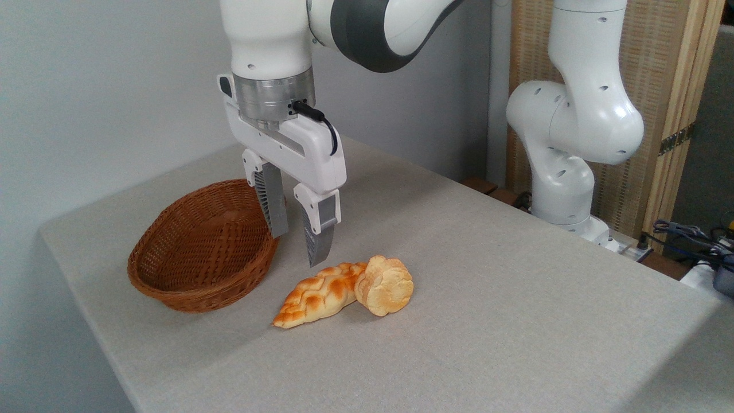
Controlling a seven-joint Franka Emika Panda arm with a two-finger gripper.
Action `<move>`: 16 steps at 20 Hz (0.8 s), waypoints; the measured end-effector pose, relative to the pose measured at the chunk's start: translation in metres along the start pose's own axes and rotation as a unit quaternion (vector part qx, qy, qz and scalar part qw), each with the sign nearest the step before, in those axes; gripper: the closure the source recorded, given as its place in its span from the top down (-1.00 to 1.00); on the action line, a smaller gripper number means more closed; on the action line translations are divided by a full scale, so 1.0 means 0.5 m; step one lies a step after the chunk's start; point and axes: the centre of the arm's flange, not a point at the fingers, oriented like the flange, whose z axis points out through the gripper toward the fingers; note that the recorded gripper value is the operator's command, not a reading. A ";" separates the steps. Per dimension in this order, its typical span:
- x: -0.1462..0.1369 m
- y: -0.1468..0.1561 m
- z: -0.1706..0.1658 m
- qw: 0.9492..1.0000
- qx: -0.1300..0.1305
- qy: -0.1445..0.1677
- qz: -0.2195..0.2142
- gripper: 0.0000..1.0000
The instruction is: Put bread into the basket
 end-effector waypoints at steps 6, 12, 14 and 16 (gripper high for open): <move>0.000 0.000 0.000 1.000 -0.001 -0.001 0.000 1.00; 0.000 0.000 0.000 1.000 -0.001 -0.001 0.000 1.00; 0.000 0.001 0.000 1.000 -0.001 -0.001 0.001 1.00; 0.002 0.004 0.001 1.000 -0.001 -0.001 0.002 1.00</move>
